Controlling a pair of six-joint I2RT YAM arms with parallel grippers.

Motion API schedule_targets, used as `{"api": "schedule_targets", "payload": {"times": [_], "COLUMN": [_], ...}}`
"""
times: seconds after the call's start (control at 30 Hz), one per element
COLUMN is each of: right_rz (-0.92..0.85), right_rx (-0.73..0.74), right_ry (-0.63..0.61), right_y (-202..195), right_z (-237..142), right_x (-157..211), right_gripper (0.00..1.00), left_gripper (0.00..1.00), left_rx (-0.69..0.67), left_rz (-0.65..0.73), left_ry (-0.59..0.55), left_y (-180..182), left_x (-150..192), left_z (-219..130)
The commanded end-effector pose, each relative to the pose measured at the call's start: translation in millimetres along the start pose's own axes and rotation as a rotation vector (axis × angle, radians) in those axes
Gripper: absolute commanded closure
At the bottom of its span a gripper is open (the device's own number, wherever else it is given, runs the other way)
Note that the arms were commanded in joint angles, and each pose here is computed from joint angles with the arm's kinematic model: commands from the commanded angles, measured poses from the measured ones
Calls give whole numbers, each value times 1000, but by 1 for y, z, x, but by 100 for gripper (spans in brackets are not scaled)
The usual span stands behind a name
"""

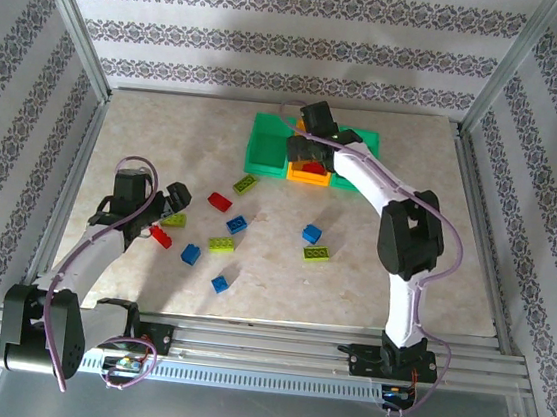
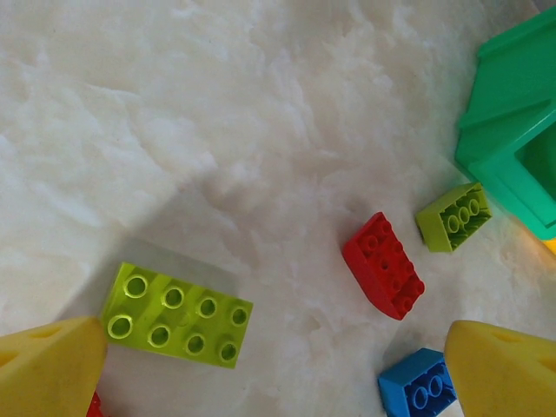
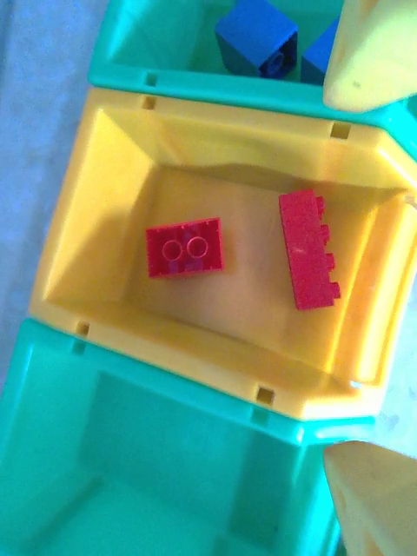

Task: Sort the legos into containers by color
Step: Place the lego in the container, then rotate the lego at the middle-left of the table.

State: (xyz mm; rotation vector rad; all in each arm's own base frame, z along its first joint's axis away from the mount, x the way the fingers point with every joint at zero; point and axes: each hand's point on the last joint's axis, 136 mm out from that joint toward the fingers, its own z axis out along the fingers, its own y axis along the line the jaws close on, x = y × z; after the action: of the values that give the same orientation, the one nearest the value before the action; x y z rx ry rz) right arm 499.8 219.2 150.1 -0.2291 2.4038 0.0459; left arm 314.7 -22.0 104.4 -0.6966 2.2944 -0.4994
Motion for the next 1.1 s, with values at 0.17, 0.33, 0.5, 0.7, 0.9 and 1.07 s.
{"api": "schedule_targets", "payload": {"times": [0.17, 0.33, 0.5, 0.7, 0.9, 1.07], "right_rz": [55, 108, 148, 179, 201, 205], "right_rx": [8, 4, 8, 0, 8, 7], "right_ry": [-148, -151, -149, -168, -186, -183], "right_y": [3, -4, -12, -16, -23, -24], "right_z": [-65, -81, -92, -106, -113, -112], "right_x": [-18, -7, 6, 11, 17, 22], "right_gripper": [2, 2, 2, 2, 2, 2], "left_gripper": [1, 2, 3, 2, 3, 4], "left_rx": [-27, -72, -127, -176, -242, -276], "left_rz": [29, 17, -17, -43, -81, -79], "left_ry": [-48, -45, -48, -42, -19, -11], "left_y": [-17, -19, -17, -15, -4, 1], "left_x": [0, 15, 33, 44, 55, 57], "left_z": [-7, 1, 7, 16, 28, 36]}}
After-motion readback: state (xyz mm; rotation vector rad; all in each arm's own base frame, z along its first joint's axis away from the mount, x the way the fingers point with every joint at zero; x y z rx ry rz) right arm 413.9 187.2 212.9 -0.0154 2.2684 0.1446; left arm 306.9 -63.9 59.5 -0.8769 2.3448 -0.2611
